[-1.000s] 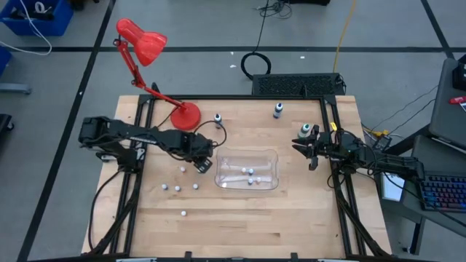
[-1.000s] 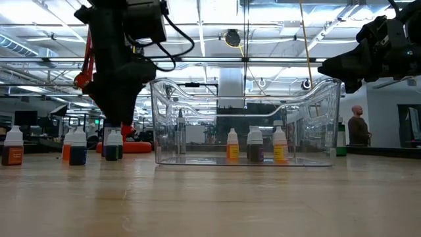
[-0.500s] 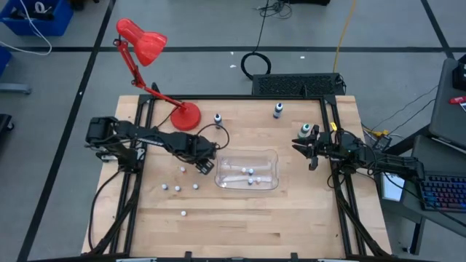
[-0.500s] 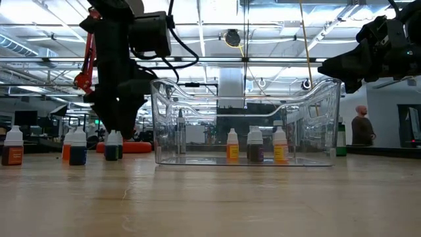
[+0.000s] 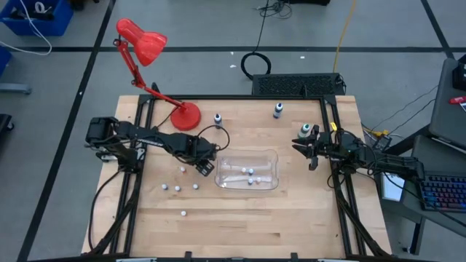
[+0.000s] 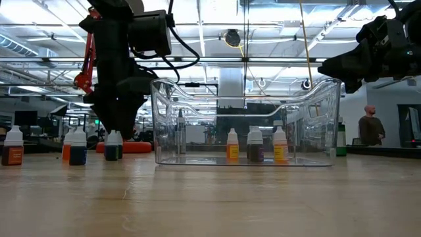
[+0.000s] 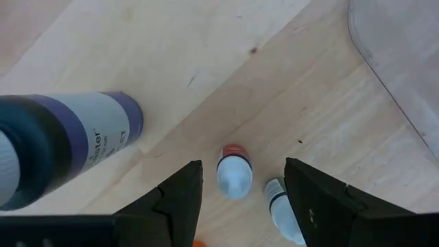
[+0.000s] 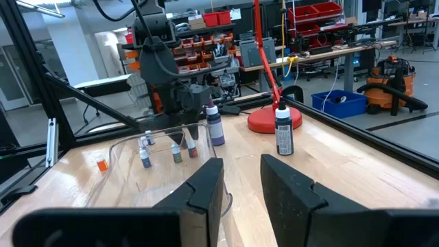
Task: Pick & Place food coloring
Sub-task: Put the top small red food coloring bottle into the transparent bin
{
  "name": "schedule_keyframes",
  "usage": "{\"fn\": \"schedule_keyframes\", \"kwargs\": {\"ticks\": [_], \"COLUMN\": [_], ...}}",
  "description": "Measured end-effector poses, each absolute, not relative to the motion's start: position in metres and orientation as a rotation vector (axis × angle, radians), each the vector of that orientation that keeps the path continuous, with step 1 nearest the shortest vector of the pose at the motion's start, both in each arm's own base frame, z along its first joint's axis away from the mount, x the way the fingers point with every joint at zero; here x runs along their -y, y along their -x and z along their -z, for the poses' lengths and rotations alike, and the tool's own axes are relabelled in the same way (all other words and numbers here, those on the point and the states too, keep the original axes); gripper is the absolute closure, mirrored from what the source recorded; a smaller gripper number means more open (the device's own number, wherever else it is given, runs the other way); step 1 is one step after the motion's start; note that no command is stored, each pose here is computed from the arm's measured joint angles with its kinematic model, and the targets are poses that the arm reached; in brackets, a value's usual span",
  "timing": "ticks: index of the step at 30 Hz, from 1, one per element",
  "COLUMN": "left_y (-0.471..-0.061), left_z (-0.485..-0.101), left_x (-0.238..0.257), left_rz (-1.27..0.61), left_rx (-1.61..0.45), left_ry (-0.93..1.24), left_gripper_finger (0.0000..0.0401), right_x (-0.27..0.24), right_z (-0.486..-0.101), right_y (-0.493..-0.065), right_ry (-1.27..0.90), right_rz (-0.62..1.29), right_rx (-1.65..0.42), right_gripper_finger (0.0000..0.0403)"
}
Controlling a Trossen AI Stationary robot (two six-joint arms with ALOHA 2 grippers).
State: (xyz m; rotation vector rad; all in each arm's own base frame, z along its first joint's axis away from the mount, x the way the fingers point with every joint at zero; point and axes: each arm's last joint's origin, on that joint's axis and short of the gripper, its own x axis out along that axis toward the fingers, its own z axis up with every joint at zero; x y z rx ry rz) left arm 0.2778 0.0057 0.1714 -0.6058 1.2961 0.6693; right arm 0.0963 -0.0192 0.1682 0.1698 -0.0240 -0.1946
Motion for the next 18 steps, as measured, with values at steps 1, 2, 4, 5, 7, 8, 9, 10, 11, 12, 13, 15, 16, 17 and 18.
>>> {"fn": "schedule_keyframes", "kwargs": {"ticks": [1,2,4,5,7,8,9,10,11,12,13,15,16,17,18], "left_y": [-0.2778,-0.2778,-0.2778,-0.2778,-0.2778,-0.2778,-0.2778,-0.2778,-0.2778,-0.2778,-0.2778,-0.2777,-0.2777,-0.2775,-0.2773], "left_z": [-0.1714,-0.1714,-0.1714,-0.1714,-0.1714,-0.1714,-0.1714,-0.1714,-0.1714,-0.1714,-0.1714,-0.1714,-0.1713,-0.1713,-0.1713], "left_x": [-0.0057,-0.0057,-0.0057,-0.0057,-0.0057,-0.0057,-0.0057,-0.0057,-0.0057,-0.0057,-0.0057,-0.0057,-0.0057,-0.0057,-0.0057], "left_rz": [-0.669,-0.669,-0.665,-0.664,-0.662,-0.662,-0.662,-0.663,-0.662,-0.659,-0.657,-0.651,-0.649,-0.649,-0.650], "left_rx": [-1.296,-1.297,-1.299,-1.299,-1.300,-1.300,-1.300,-1.299,-1.300,-1.301,-1.302,-1.305,-1.306,-1.308,-1.310], "left_ry": [0.606,0.605,0.600,0.598,0.597,0.597,0.597,0.597,0.597,0.593,0.591,0.584,0.581,0.580,0.580], "left_gripper_finger": [0.0200,0.0206,0.0221,0.0229,0.0245,0.0253,0.0259,0.0266,0.0271,0.0276,0.0279,0.0285,0.0285,0.0285,0.0284], "right_x": [0.0192,0.0192,0.0192,0.0192,0.0192,0.0192,0.0192,0.0192,0.0192,0.0192,0.0192,0.0192,0.0192,0.0192,0.0192], "right_z": [-0.1681,-0.1682,-0.1682,-0.1682,-0.1681,-0.1682,-0.1681,-0.1681,-0.1682,-0.1682,-0.1682,-0.1681,-0.1681,-0.1682,-0.1682], "right_y": [-0.0963,-0.0963,-0.0963,-0.0963,-0.0963,-0.0963,-0.0963,-0.0963,-0.0963,-0.0963,-0.0963,-0.0963,-0.0963,-0.0963,-0.0963], "right_ry": [-0.170,-0.170,-0.170,-0.170,-0.170,-0.170,-0.170,-0.170,-0.170,-0.170,-0.170,-0.170,-0.170,-0.170,-0.170], "right_rz": [0.195,0.194,0.195,0.194,0.195,0.194,0.195,0.194,0.194,0.194,0.194,0.194,0.194,0.194,0.194], "right_rx": [0.024,0.024,0.024,0.024,0.024,0.024,0.024,0.024,0.024,0.024,0.024,0.024,0.024,0.024,0.024], "right_gripper_finger": [0.0314,0.0314,0.0314,0.0314,0.0314,0.0314,0.0314,0.0314,0.0314,0.0314,0.0314,0.0314,0.0314,0.0314,0.0314]}}
